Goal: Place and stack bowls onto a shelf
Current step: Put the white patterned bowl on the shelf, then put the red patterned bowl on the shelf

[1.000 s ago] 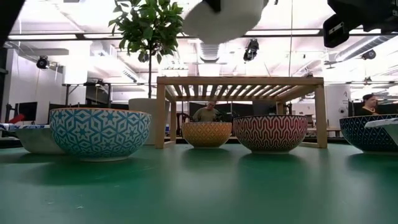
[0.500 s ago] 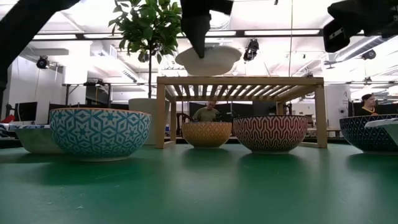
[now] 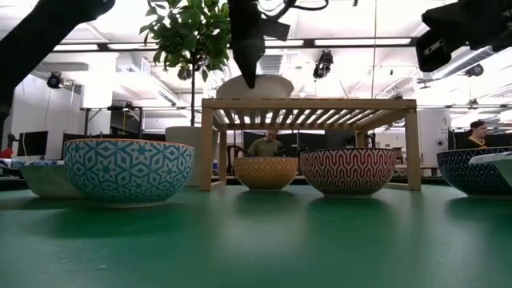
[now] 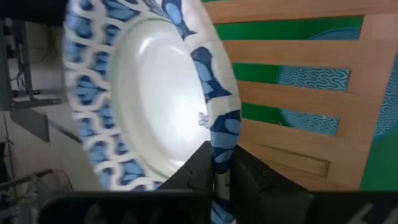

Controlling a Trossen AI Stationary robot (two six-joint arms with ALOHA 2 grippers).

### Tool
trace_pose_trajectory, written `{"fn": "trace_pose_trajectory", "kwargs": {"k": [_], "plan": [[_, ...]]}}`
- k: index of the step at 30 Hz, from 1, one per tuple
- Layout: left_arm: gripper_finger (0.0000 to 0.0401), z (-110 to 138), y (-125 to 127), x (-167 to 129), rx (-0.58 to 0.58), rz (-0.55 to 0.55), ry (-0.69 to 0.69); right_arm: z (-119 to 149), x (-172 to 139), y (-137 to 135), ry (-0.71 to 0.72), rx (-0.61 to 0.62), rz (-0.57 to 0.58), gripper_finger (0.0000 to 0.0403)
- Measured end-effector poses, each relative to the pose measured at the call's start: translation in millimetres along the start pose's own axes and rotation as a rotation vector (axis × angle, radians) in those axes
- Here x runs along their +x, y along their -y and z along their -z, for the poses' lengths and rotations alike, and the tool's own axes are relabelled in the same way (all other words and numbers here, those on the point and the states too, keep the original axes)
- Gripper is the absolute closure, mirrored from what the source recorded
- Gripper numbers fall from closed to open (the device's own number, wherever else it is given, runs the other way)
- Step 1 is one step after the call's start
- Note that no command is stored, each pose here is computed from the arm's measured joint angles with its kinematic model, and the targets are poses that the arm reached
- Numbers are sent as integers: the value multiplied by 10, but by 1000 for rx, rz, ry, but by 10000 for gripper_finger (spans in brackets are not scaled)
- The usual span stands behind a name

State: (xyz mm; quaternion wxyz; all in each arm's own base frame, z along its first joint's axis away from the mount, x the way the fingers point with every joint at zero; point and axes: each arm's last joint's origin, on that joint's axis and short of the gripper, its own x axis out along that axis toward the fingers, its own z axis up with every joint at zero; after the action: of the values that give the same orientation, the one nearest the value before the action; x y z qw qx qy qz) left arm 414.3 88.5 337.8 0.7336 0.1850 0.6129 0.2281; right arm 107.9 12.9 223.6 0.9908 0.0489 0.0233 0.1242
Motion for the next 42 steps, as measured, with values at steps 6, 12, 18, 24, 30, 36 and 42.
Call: {"fn": "trace_pose_trajectory", "kwargs": {"k": [6, 12, 18, 24, 30, 36, 42], "plan": [[330, -11, 5, -3, 4, 6, 11, 1, 0, 0, -1, 0, 0, 392], [280, -23, 64, -17, -29, 156, 40, 16, 0, 2, -16, 3, 2, 392], [245, -18, 84, -44, -56, 175, 36, 16, 0, 4, -16, 24, 11, 392], [240, 49, 128, -334, -88, 268, 101, -10, -6, 27, 5, 107, 99, 392], [246, 173, 199, -789, -43, 322, 220, 31, 7, 22, -3, 201, 93, 392], [246, 368, 238, -1274, -23, 342, 363, 8, 131, -10, 59, 185, 49, 392], [246, 682, 396, -1659, 45, 390, 443, -95, 313, 6, 131, 132, 73, 392]]}}
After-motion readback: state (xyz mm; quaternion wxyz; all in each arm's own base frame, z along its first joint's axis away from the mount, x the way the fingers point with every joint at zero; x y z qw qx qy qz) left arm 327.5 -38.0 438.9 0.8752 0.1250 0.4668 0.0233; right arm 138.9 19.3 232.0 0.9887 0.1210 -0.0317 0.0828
